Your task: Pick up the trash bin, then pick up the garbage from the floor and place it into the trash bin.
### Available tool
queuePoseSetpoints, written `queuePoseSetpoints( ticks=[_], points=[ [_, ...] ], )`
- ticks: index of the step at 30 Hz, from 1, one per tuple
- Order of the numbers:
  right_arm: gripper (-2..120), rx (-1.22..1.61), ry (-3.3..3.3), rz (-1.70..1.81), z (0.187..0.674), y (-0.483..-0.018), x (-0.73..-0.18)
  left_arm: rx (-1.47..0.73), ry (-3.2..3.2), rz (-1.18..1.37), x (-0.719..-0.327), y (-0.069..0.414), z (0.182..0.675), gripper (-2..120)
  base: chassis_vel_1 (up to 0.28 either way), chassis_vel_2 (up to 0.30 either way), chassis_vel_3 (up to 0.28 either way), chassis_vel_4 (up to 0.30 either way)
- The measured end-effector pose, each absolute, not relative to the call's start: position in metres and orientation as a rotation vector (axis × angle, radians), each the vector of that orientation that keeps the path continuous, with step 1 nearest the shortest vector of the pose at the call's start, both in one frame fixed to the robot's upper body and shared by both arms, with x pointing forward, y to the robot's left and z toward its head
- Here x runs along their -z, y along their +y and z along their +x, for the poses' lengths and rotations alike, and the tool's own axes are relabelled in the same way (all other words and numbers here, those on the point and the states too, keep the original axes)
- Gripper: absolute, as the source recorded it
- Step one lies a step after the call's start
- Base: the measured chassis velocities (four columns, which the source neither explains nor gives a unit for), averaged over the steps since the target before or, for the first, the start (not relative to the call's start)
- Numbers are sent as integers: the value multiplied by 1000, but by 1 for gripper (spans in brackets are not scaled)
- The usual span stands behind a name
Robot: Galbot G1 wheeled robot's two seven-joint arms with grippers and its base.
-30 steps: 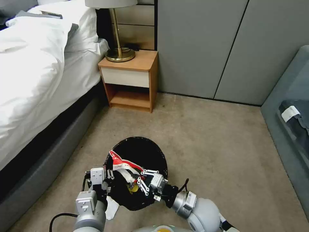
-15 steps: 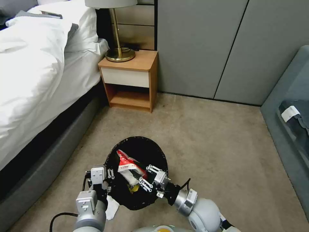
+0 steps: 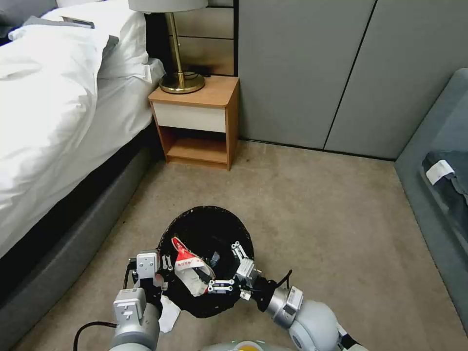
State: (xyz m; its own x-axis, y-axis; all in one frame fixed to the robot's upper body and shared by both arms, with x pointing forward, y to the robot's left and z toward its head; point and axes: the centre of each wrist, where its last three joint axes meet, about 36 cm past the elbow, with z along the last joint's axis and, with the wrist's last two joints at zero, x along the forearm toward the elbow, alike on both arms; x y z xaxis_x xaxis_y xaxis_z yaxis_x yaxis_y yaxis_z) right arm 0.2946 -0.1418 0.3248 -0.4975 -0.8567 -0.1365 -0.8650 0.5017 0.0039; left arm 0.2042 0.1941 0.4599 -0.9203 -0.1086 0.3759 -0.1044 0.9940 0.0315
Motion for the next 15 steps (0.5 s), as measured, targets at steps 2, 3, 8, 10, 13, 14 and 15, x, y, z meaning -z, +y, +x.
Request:
queuePoseSetpoints(
  ticks=[2,3,8,10,13,14,15],
  points=[
    [100,-103,2610,-1515,292,-144,-329,16,-2750,152,-460,194,204,1,0,0,0,0],
    [100,-103,2610,-1515,292,-144,-329,16,-2750,152,-460,194,204,1,0,0,0,0],
    [100,-67,2637,-1522,286,-155,-339,18,-2752,150,-461,194,204,1,0,0,0,0],
    [100,-43,2739,-1460,282,-164,-346,18,-2756,150,-463,194,204,1,0,0,0,0],
    [100,-8,2833,-1393,280,-169,-352,16,-2759,149,-464,194,204,1,0,0,0,0],
    [100,13,2874,-1365,279,-171,-357,15,-2761,150,-464,195,204,1,0,0,0,0],
    [100,13,2874,-1365,279,-171,-357,15,-2761,150,-464,195,204,1,0,0,0,0]
  ],
)
